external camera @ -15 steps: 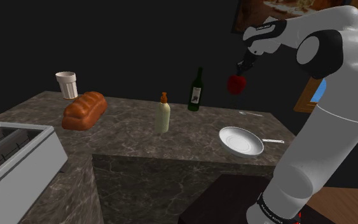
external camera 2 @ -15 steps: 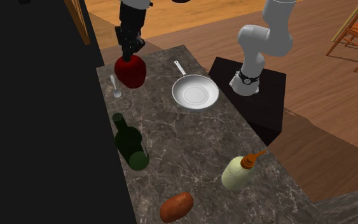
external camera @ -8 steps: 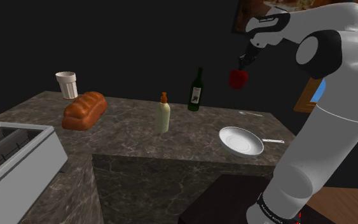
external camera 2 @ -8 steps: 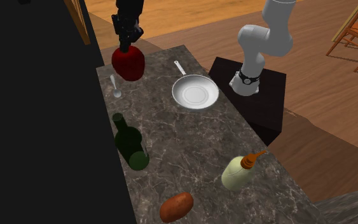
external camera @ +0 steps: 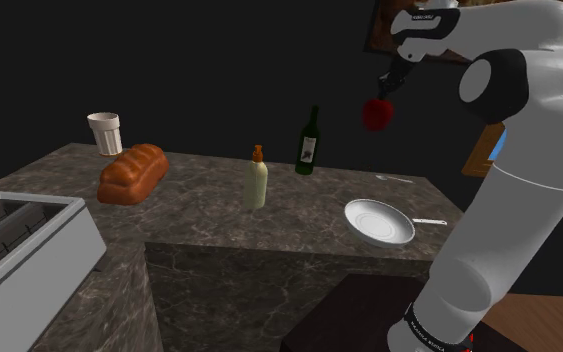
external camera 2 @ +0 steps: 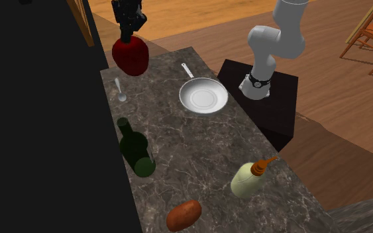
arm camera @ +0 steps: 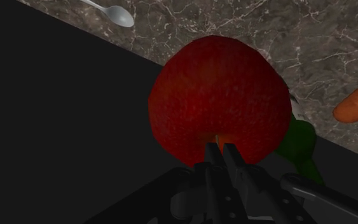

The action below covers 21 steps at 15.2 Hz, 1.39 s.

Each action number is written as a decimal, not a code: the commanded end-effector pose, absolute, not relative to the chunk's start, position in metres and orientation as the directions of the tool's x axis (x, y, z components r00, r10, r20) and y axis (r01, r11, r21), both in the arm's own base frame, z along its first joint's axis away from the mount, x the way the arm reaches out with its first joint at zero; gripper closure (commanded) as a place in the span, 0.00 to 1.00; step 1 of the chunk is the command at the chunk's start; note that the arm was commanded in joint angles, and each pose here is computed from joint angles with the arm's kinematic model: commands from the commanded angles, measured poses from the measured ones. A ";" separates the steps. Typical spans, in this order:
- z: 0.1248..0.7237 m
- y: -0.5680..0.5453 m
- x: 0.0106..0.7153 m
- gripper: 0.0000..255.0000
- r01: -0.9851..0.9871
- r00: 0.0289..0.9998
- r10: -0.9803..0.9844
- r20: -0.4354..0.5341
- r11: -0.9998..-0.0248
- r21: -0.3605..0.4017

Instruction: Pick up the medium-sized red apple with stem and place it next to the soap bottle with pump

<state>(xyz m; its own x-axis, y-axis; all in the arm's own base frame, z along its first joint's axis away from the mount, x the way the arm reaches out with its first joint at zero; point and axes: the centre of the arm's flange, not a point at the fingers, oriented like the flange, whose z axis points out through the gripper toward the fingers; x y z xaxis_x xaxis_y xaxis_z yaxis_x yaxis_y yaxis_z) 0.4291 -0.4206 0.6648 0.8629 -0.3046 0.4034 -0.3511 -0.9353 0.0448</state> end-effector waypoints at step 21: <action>0.695 -0.218 0.488 1.00 -0.351 0.863 -0.304 0.403 -0.935 0.045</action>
